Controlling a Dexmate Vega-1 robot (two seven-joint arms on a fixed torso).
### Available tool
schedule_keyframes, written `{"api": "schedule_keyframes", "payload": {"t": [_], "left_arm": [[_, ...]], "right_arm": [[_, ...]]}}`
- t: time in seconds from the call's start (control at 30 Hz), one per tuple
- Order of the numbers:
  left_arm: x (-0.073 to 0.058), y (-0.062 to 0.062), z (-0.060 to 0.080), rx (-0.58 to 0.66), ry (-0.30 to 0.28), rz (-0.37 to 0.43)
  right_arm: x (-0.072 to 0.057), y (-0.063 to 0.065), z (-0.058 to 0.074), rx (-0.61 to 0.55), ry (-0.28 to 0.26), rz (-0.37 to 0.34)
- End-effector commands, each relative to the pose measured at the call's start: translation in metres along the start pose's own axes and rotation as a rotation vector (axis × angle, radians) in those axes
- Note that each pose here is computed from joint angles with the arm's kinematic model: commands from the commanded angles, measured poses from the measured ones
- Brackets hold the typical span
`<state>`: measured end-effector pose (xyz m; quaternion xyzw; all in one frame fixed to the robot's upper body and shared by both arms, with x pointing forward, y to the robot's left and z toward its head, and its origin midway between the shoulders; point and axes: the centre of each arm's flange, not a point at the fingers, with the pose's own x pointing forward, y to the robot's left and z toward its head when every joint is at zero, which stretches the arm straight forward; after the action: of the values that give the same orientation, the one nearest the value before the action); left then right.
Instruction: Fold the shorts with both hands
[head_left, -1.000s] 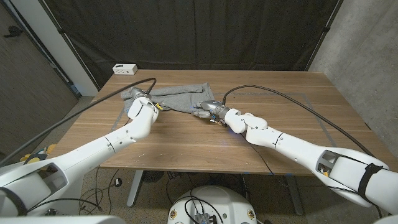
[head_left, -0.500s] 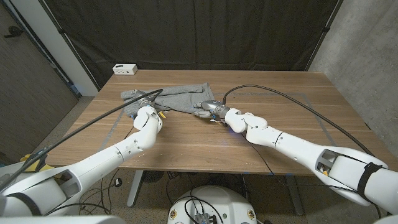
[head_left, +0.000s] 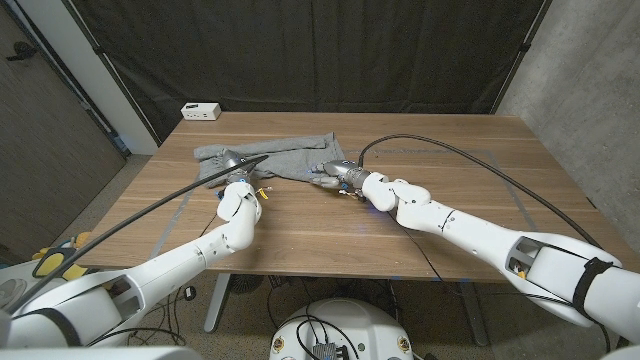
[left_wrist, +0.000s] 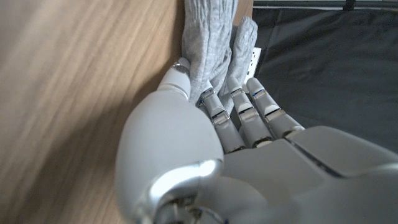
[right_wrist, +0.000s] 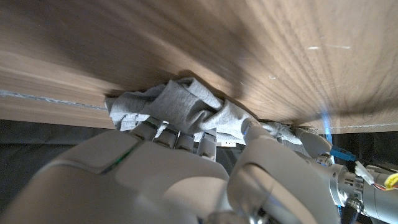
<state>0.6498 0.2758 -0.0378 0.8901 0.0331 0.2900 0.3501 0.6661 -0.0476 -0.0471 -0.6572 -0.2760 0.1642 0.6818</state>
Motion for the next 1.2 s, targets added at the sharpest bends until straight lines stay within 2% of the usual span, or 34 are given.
{"api": "schedule_keyframes", "payload": {"t": [0.03, 0.13, 0.2, 0.27, 0.47, 0.77, 1.03, 1.2], "left_arm": [[0.004, -0.006, 0.004, 0.04, 0.02, 0.153], [0.006, -0.002, -0.001, 0.062, 0.038, 0.171], [0.007, 0.001, -0.005, 0.069, 0.041, 0.181], [0.007, 0.004, -0.013, 0.094, 0.05, 0.217], [0.008, 0.01, -0.029, 0.12, 0.016, 0.294], [0.006, 0.02, -0.045, 0.199, -0.108, 0.399], [0.008, 0.028, -0.048, 0.294, -0.252, 0.419], [0.008, 0.032, -0.048, 0.348, -0.316, 0.436]], "right_arm": [[0.001, 0.0, -0.002, -0.002, 0.001, 0.0], [0.001, 0.0, -0.002, -0.006, -0.003, -0.009], [0.002, -0.001, -0.002, -0.002, -0.002, 0.009], [0.002, -0.002, -0.001, -0.001, -0.006, 0.003], [0.003, -0.002, 0.0, -0.005, -0.013, -0.006], [0.004, -0.001, 0.0, 0.002, -0.018, -0.003], [0.002, 0.001, -0.001, 0.012, -0.012, -0.015], [0.003, 0.003, -0.001, 0.017, -0.012, -0.014]]}}
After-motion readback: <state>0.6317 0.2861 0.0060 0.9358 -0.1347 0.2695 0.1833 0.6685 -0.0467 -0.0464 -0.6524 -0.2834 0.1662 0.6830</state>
